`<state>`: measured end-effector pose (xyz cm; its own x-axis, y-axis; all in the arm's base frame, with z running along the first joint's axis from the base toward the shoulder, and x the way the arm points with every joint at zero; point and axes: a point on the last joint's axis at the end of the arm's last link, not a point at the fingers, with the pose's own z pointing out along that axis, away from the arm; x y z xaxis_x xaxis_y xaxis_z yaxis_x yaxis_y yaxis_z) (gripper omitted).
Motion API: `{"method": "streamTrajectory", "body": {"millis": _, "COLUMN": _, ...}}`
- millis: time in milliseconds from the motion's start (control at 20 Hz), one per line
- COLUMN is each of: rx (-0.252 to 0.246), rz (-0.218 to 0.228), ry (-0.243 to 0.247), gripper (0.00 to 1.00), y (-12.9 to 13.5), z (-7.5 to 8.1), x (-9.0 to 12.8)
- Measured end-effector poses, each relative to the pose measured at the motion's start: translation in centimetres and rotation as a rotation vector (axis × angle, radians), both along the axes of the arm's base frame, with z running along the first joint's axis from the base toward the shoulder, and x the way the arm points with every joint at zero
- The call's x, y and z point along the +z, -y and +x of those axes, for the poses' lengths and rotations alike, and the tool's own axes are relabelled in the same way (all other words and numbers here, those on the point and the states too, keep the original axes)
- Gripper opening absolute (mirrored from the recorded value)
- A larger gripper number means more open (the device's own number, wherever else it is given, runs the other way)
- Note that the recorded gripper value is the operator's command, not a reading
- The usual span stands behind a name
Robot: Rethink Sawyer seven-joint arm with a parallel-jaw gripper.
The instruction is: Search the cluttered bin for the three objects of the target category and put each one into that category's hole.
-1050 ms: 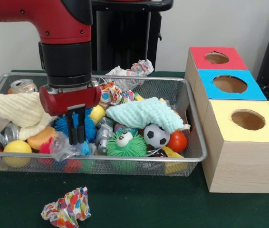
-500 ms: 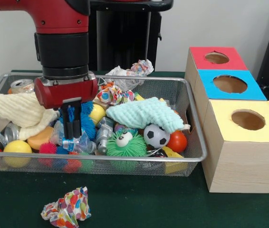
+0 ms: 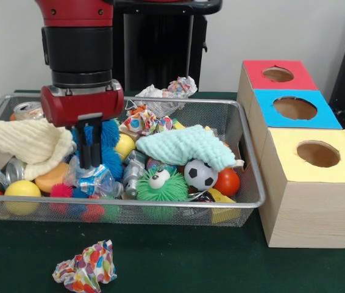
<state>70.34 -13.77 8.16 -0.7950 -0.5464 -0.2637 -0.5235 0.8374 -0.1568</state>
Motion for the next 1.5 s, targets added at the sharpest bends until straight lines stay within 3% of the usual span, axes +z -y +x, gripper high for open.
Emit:
{"method": "streamTrajectory", "body": {"millis": 400, "rx": 0.005, "rz": -0.01, "ry": 0.008, "gripper": 0.0, "y": -0.2, "z": 0.2, "x": 0.8}}
{"method": "streamTrajectory", "body": {"millis": 1350, "rx": 0.036, "rz": 0.021, "ry": -0.027, "gripper": 0.0, "y": -2.7, "z": -0.5, "x": -1.9}}
{"method": "streamTrajectory", "body": {"millis": 1400, "rx": 0.036, "rz": 0.022, "ry": -0.028, "gripper": 1.0, "y": -2.7, "z": -0.5, "x": -2.0}}
{"method": "streamTrajectory", "body": {"millis": 1500, "rx": 0.036, "rz": 0.022, "ry": -0.028, "gripper": 1.0, "y": -2.7, "z": -0.5, "x": -2.0}}
